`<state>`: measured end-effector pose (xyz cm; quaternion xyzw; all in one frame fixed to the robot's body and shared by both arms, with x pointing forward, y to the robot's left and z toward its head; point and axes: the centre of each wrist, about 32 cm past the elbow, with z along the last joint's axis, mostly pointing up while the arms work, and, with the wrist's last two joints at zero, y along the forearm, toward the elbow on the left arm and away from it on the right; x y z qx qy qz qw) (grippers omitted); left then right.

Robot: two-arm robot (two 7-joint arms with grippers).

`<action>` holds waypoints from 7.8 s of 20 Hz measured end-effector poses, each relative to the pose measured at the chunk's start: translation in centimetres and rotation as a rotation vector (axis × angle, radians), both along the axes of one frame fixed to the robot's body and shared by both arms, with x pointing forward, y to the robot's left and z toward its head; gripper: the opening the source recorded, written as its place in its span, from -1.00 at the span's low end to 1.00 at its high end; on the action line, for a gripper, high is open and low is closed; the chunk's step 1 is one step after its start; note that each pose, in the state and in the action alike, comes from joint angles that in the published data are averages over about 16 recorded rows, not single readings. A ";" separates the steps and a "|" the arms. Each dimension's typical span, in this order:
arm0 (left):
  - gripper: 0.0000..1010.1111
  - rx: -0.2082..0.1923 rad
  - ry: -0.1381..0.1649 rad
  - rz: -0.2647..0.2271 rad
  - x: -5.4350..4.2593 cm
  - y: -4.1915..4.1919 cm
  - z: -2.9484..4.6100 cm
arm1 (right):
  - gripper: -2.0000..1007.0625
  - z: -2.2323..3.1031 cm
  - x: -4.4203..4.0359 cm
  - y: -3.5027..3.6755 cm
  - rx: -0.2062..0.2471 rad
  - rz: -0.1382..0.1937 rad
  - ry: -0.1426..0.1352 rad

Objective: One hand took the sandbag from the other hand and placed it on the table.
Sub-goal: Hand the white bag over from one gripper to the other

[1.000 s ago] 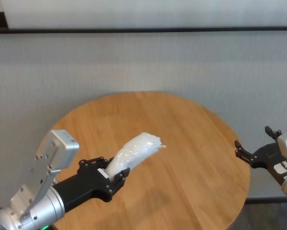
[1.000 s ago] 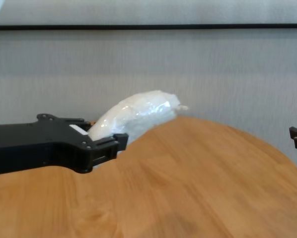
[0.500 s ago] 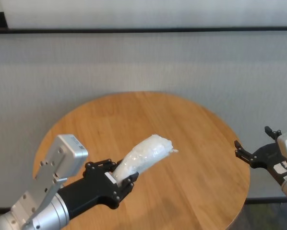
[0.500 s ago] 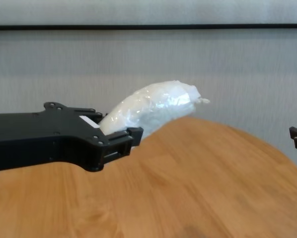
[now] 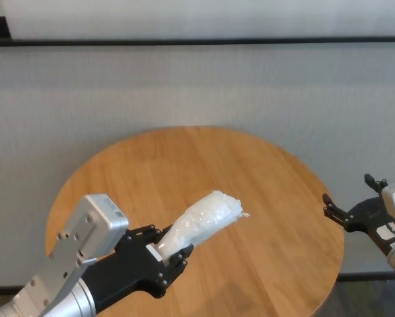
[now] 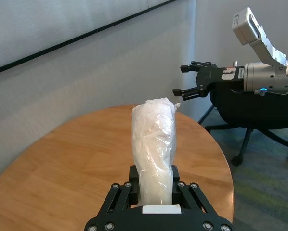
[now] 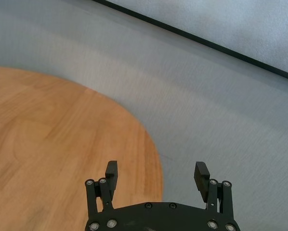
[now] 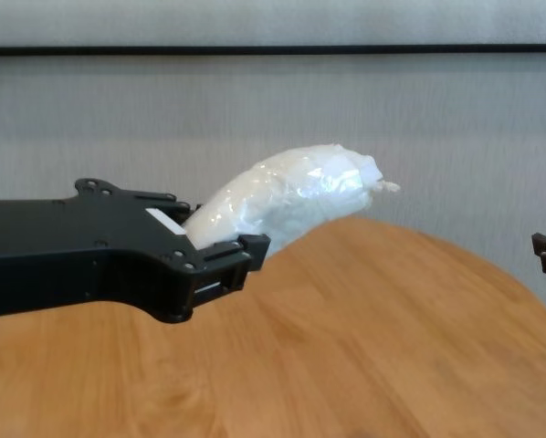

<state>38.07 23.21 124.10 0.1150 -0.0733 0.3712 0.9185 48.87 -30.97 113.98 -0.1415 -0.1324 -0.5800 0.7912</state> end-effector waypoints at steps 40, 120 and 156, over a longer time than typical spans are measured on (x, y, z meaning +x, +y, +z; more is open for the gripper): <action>-0.24 0.019 -0.038 0.052 -1.71 0.23 1.19 | 0.99 0.00 0.00 0.00 0.000 0.000 0.000; -0.24 0.019 -0.036 0.050 -1.67 0.23 1.17 | 0.99 0.52 0.83 -2.13 -0.289 0.747 -0.613; -0.24 0.019 -0.036 0.050 -1.67 0.23 1.17 | 0.99 0.65 3.45 2.74 -0.467 0.884 -0.867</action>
